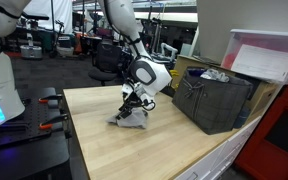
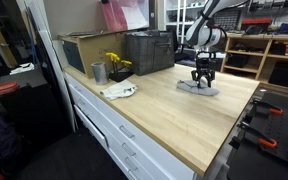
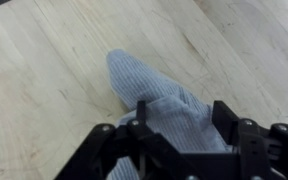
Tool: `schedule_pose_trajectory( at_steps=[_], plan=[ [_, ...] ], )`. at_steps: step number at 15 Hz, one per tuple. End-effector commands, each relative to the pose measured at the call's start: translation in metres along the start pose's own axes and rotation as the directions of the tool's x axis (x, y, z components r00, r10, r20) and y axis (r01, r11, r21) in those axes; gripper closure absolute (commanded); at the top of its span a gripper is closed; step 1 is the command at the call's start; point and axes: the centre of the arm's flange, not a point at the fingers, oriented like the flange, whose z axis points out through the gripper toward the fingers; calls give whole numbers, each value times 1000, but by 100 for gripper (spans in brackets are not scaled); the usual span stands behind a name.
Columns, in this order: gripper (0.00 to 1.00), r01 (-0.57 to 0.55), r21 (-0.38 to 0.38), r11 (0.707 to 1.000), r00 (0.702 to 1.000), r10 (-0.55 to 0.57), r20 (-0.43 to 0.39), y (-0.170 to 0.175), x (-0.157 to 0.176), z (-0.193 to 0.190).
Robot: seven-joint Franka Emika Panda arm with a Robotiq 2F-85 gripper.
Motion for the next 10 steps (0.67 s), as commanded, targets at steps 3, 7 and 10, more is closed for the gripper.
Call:
schedule_pose_trajectory(
  at_steps=[3,7,10],
  plan=[
    [78,-36,5,999,999,36,6,-7,-33,-19],
    [100,-21,-12,1000,1000,21,4,-15,-38,-21],
    [98,-11,-23,1000,1000,11,5,-22,-41,-18]
  ],
)
